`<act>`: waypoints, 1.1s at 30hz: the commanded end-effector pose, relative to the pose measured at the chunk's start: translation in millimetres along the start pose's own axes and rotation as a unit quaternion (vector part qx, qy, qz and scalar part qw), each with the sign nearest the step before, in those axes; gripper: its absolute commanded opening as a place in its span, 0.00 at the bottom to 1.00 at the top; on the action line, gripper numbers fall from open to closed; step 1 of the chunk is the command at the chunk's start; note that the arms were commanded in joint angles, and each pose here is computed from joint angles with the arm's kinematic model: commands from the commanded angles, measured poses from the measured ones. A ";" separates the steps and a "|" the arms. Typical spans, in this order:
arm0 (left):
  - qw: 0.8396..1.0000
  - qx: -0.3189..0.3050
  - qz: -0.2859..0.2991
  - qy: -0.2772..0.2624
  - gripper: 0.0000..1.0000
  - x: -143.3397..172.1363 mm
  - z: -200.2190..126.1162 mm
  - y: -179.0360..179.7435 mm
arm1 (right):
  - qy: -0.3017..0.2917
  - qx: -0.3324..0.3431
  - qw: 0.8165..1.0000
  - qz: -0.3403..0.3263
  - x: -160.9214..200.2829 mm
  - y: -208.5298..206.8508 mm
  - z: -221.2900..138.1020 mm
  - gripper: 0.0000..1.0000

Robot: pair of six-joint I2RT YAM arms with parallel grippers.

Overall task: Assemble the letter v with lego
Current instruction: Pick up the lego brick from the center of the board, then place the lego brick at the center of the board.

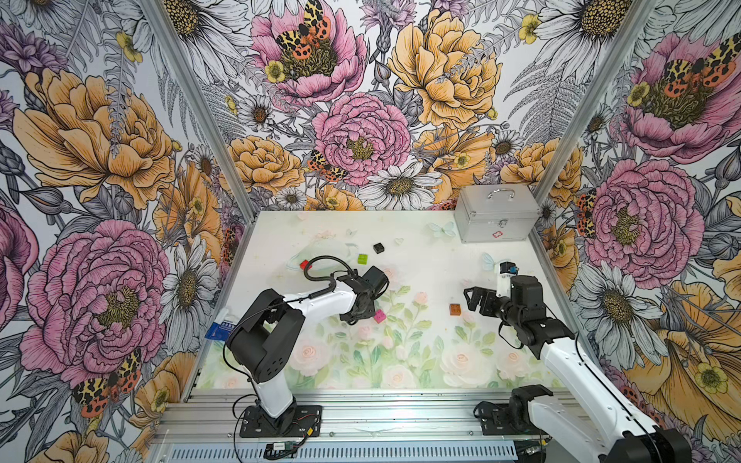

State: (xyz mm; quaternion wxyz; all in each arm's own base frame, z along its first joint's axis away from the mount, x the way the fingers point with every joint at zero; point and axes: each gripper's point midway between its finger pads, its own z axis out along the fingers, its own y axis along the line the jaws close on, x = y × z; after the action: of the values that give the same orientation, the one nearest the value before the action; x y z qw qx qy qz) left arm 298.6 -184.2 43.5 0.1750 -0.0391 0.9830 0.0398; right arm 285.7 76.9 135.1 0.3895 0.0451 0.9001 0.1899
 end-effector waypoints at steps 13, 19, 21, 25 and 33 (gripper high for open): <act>0.898 0.086 0.432 0.010 0.32 -30.5 14.9 -75.6 | 0.029 -0.063 0.997 0.023 44.4 37.8 -5.8 0.98; 0.863 0.075 0.499 0.015 0.31 -35.1 34.0 -83.5 | 0.036 -0.064 0.997 0.024 56.8 45.8 -5.7 0.96; 0.865 0.076 0.497 0.014 0.38 -38.2 35.9 -84.3 | 0.040 -0.060 0.997 0.020 61.0 48.3 -4.6 0.96; 0.889 0.101 0.446 0.005 0.74 -52.1 24.5 -79.6 | 0.044 -0.054 0.998 -0.005 66.9 58.1 -2.9 0.97; 0.952 0.177 0.236 -0.087 0.99 -80.0 -52.3 -37.9 | 0.045 -0.064 0.993 -0.091 67.8 105.0 3.6 0.96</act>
State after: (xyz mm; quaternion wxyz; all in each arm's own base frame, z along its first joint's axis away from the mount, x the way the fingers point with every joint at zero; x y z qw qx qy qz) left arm 355.6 -220.1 63.9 0.1743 0.3164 0.9322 -0.0221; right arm 217.3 175.2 100.1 0.3231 -0.0601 0.9182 0.2213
